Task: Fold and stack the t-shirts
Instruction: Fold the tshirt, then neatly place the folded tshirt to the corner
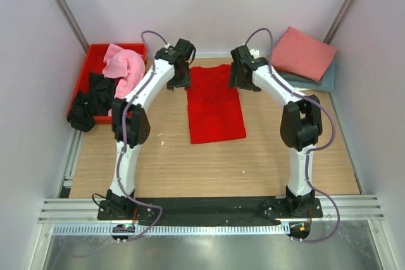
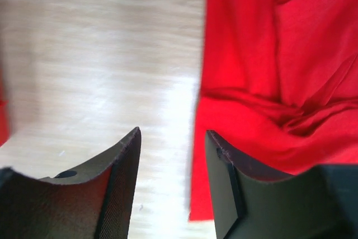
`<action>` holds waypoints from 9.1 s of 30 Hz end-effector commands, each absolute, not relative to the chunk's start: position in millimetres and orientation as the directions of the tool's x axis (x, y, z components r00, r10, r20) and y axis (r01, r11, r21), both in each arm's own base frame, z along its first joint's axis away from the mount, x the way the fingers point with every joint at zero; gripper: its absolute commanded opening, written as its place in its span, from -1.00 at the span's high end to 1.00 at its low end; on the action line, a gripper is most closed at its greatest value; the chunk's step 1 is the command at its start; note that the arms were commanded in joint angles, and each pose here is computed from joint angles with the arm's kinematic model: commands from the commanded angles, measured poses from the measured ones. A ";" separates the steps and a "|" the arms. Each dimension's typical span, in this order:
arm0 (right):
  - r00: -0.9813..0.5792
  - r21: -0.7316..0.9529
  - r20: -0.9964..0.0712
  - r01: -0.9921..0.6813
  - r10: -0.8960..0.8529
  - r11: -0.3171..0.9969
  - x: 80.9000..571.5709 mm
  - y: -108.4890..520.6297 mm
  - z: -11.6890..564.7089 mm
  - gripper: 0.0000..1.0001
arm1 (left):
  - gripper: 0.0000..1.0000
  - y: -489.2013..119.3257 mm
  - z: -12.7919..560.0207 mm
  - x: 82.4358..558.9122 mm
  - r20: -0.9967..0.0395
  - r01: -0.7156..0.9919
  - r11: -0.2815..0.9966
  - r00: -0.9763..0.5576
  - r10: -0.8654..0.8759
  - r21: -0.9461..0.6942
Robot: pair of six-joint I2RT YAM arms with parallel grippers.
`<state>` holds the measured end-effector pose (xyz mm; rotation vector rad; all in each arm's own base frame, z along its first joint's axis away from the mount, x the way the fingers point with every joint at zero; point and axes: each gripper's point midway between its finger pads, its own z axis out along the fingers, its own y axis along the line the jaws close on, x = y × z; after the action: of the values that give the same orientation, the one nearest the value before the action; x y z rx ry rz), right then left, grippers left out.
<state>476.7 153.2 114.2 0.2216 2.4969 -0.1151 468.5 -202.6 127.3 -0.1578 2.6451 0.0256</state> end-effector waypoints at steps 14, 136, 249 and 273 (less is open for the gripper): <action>-0.876 0.448 -0.461 -0.093 0.141 0.889 332.3 208.4 82.6 0.30 | 0.05 -260.1 114.2 328.5 -0.469 0.022 0.964 -0.877 -0.109 -0.266; -0.803 0.335 -0.513 0.140 0.305 0.932 449.1 129.1 135.0 0.89 | 0.92 -233.0 164.9 453.6 -0.518 -0.062 0.991 -0.848 -0.115 -0.120; -0.711 0.659 -0.505 0.049 0.489 0.751 519.1 134.3 165.7 0.98 | -0.85 -69.5 236.3 189.3 -0.829 -0.025 0.957 -0.493 -0.262 -0.288; -0.275 0.693 -0.693 0.002 0.666 0.721 662.4 17.6 335.0 0.97 | -0.62 -49.6 224.1 200.1 -0.814 -0.145 0.945 -0.482 -0.325 -0.291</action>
<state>649.0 34.2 252.6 0.5522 1.9949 0.6570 192.8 -45.0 216.1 -0.3198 2.1238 -0.1756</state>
